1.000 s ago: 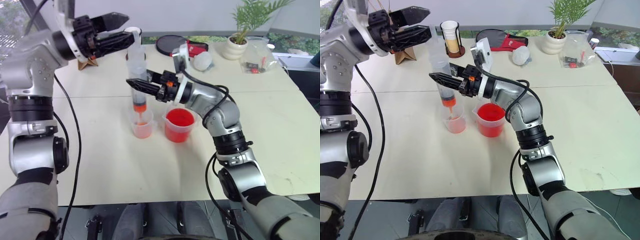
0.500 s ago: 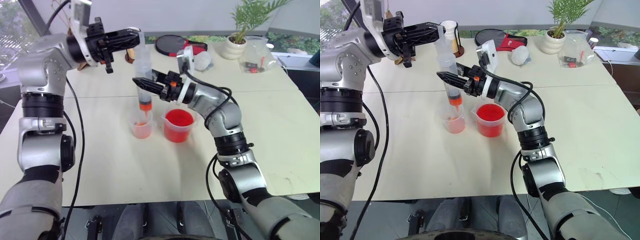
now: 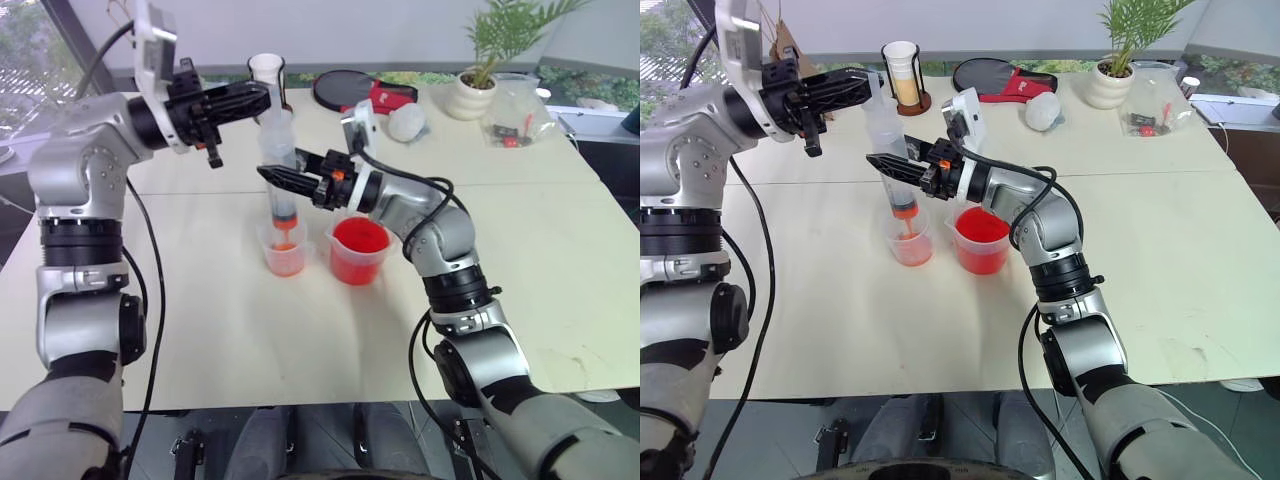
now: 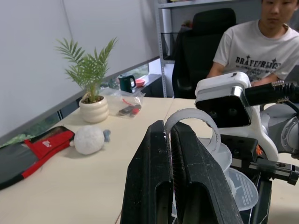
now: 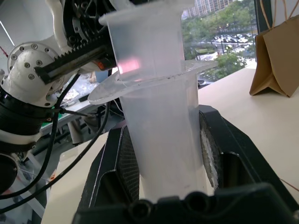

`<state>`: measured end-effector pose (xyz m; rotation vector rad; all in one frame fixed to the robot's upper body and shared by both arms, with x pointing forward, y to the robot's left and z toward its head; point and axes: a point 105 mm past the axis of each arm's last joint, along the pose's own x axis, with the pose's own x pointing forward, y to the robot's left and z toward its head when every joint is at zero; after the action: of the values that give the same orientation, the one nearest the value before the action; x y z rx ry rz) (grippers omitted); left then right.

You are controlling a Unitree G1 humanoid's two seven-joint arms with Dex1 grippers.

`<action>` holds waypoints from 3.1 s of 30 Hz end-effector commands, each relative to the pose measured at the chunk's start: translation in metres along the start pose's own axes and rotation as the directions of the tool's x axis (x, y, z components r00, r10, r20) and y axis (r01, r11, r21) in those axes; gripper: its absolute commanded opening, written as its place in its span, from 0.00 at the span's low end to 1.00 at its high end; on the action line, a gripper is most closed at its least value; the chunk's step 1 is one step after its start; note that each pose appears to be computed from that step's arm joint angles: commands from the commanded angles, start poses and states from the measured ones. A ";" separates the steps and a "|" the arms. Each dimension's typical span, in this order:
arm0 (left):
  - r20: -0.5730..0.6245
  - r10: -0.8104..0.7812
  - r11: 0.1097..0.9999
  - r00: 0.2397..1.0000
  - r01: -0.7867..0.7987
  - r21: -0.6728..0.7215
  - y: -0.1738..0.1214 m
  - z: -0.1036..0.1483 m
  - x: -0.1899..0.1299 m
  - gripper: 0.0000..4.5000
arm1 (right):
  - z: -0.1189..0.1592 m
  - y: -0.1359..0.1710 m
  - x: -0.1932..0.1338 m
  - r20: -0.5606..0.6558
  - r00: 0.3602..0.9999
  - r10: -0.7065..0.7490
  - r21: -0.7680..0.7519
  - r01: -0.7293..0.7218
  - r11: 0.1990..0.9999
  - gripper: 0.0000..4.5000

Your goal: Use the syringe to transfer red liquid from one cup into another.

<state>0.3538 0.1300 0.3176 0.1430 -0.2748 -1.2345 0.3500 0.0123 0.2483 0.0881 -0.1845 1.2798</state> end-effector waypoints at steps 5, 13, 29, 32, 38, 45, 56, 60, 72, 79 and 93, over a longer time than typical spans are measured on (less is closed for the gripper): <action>-0.046 -0.044 0.995 0.998 0.040 -0.095 -0.012 -0.027 0.010 0.01 | 0.058 0.027 0.015 0.154 0.981 0.119 -0.141 -0.097 0.985 0.32; -0.079 -0.044 0.992 0.996 0.035 -0.119 -0.015 -0.042 0.006 0.01 | 0.063 0.029 0.017 0.168 0.978 0.121 -0.143 -0.098 0.985 0.32; -0.017 0.046 0.990 0.999 -0.047 -0.132 -0.001 -0.011 -0.029 0.87 | 0.055 0.032 0.016 0.149 0.981 0.124 -0.142 -0.102 0.985 0.32; -0.042 0.069 0.987 0.997 -0.074 -0.140 -0.005 -0.010 -0.047 0.98 | 0.055 0.030 0.014 0.146 0.982 0.115 -0.144 -0.094 0.985 0.32; -0.090 0.159 0.973 0.983 -0.172 -0.155 -0.010 -0.016 -0.079 0.98 | 0.056 0.027 0.011 0.148 0.983 0.111 -0.140 -0.091 0.986 0.32; -0.021 0.189 0.970 0.982 -0.190 -0.151 -0.014 -0.004 -0.078 0.98 | 0.095 0.003 -0.006 0.223 0.975 0.022 -0.058 -0.009 0.998 0.32; -0.144 -0.087 0.989 0.986 0.069 -0.128 -0.074 -0.029 -0.035 0.98 | 0.159 -0.082 -0.158 -0.116 0.887 -0.447 0.357 0.458 0.814 0.32; -0.186 -0.189 0.980 0.964 0.173 -0.102 -0.088 -0.042 -0.016 0.98 | 0.112 -0.100 -0.200 -0.351 0.757 -0.552 0.354 0.653 0.670 0.32; -0.231 -0.282 0.959 0.931 0.264 -0.104 -0.097 -0.062 -0.004 0.98 | -0.031 -0.085 -0.272 -0.802 0.400 -0.444 0.324 0.915 0.240 0.32; -0.237 -0.267 0.963 0.934 0.246 -0.114 -0.093 -0.067 -0.006 0.99 | -0.054 -0.080 -0.273 -0.835 0.353 -0.422 0.290 0.934 0.209 0.55; -0.212 0.070 0.980 0.975 -0.107 -0.167 -0.041 -0.066 -0.053 0.99 | 0.048 -0.065 -0.283 -0.590 0.619 -0.519 0.236 0.746 0.622 0.99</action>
<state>0.3164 0.1532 0.2287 0.1344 0.0494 -1.1896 0.3347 -0.2947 0.2326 0.2612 0.6365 0.3816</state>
